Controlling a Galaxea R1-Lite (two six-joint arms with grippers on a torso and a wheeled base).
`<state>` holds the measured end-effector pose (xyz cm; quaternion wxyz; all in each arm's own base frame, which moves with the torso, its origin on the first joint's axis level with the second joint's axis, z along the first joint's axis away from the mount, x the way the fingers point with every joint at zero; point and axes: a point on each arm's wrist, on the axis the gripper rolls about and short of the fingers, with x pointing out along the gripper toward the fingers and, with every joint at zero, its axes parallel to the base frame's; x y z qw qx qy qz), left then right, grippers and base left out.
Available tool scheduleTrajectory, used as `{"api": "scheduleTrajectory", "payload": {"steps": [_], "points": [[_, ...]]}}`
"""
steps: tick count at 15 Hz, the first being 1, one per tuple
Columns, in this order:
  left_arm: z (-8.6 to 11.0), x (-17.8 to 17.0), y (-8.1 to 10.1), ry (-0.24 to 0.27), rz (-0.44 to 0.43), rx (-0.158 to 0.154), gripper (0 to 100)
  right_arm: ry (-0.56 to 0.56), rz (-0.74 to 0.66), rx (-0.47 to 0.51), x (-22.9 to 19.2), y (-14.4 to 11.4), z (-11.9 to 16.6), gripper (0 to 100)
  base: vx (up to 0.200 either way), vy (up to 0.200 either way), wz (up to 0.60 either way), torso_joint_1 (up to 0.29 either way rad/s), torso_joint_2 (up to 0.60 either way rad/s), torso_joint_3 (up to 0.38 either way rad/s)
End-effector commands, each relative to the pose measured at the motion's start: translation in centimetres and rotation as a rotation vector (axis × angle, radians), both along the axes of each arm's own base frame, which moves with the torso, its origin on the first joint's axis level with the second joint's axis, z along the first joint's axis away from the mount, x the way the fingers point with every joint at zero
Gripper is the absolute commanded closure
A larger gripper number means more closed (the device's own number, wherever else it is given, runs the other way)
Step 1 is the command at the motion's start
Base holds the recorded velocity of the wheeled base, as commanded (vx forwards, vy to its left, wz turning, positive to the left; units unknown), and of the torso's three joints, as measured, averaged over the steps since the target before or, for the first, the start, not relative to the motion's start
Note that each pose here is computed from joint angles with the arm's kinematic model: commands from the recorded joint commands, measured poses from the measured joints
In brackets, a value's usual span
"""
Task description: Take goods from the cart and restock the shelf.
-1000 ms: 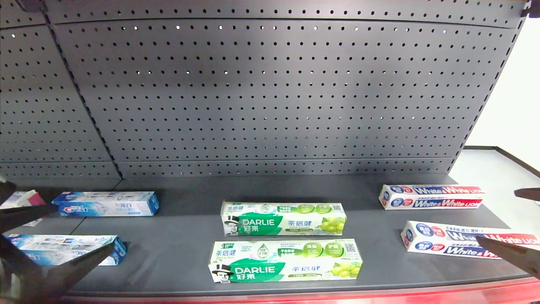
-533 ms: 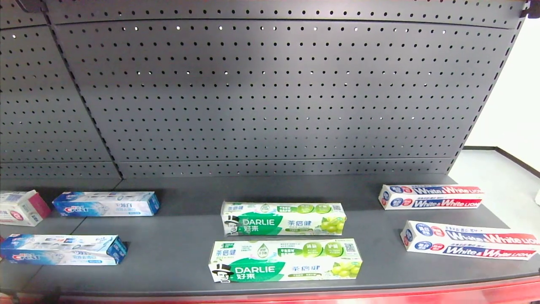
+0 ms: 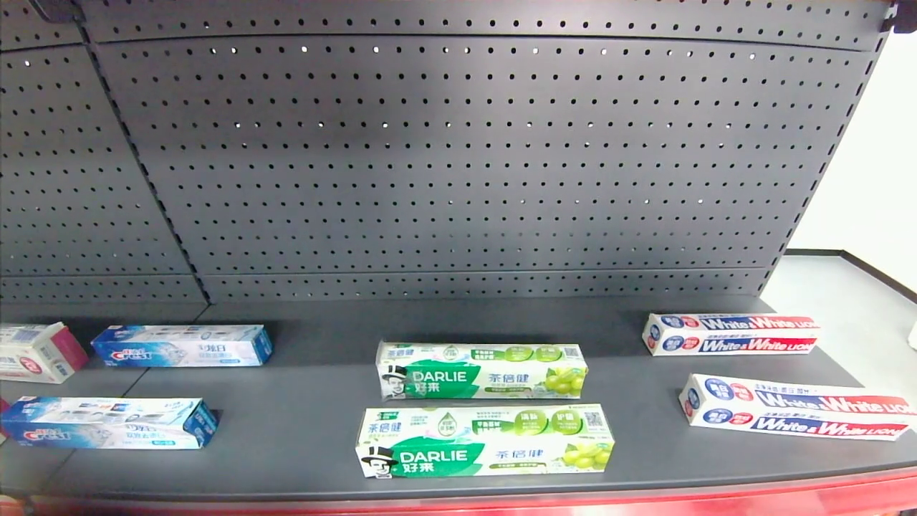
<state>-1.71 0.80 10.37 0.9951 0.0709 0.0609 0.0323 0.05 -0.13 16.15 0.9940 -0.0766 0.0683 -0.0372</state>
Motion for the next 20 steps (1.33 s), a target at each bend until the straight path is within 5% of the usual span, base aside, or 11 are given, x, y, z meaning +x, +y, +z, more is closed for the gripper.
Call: {"api": "scheduleTrajectory", "payload": {"steps": [1, 6, 10, 20], "points": [[-1.0, -0.3, 0.1, -0.033, 0.0, -0.021, 0, -0.09, -0.032, 0.048, -2.0, 0.1, -3.3, 0, 0.0, 0.0, 0.0, 0.0, 0.0, 0.0], [-1.9, -0.1, 0.0, -0.016, 0.011, -0.137, 0, -0.118, -0.104, 0.133, -1.6, 0.1, -7.8, 0, 0.0, 0.0, 0.0, 0.0, 0.0, 0.0], [-2.0, 0.0, 0.0, -0.034, 0.013, -0.18, 0, -0.082, -0.121, 0.218, -1.7, 0.0, -8.3, 0, 0.0, 0.0, 0.0, 0.0, 0.0, 0.0], [-2.0, 0.0, 0.0, -0.036, 0.008, -0.164, 0, -0.075, -0.11, 0.195, -1.7, 0.1, -8.3, 0, 0.0, 0.0, 0.06, 0.0, 0.0, 0.0]]}}
